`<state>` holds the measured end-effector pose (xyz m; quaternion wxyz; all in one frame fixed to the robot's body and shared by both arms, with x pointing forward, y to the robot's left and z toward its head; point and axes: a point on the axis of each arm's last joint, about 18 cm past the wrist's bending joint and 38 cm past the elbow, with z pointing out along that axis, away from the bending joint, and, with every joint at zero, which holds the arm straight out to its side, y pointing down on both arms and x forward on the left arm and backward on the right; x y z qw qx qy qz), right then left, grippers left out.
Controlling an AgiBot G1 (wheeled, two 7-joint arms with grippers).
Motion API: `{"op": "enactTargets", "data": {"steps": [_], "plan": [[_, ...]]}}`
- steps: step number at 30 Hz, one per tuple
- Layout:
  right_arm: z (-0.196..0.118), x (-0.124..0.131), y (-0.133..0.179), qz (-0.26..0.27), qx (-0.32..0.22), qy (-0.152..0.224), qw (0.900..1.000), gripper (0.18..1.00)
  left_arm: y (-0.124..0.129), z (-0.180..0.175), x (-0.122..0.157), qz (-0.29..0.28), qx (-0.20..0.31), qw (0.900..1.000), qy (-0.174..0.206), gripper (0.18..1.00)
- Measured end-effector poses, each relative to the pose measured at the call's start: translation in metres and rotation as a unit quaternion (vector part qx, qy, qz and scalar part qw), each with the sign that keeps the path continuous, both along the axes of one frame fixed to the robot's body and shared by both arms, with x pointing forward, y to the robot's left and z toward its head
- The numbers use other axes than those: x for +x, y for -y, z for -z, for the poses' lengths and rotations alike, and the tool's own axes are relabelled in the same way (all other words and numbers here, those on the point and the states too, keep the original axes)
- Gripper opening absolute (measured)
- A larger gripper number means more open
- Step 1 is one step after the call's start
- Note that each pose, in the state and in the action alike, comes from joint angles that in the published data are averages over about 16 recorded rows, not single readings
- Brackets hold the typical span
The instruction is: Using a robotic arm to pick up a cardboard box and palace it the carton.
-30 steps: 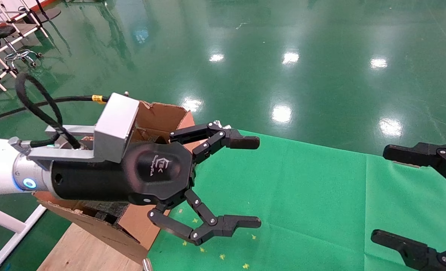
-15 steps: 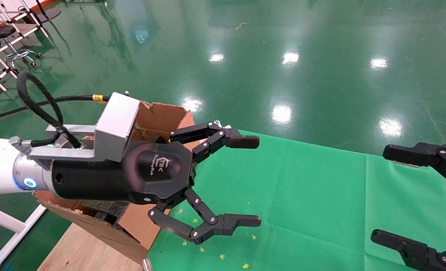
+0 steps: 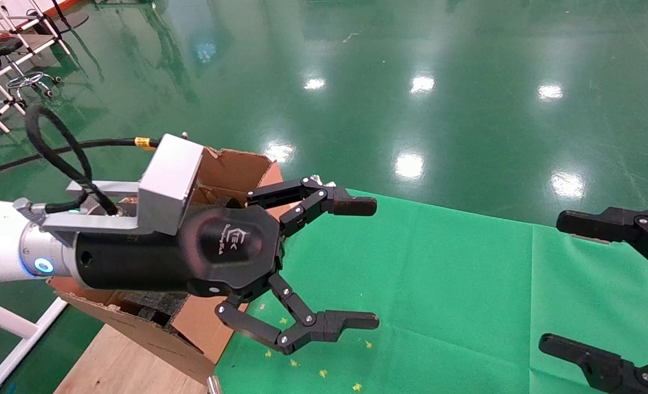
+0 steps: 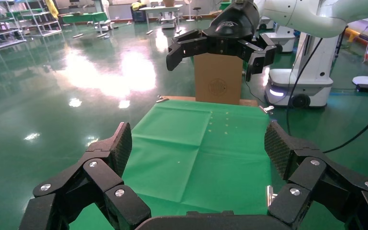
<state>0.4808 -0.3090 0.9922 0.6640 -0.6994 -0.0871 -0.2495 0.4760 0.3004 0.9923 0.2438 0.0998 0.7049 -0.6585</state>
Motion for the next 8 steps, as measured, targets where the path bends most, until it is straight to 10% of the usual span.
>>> {"op": "enactTargets", "data": {"steps": [8], "plan": [[0.0000, 0.0000, 0.0000, 0.000, 0.000, 0.000, 1.000, 1.001, -0.0001, -0.0001, 0.0001, 0.000, 0.000, 1.0000, 0.000, 1.001]]}}
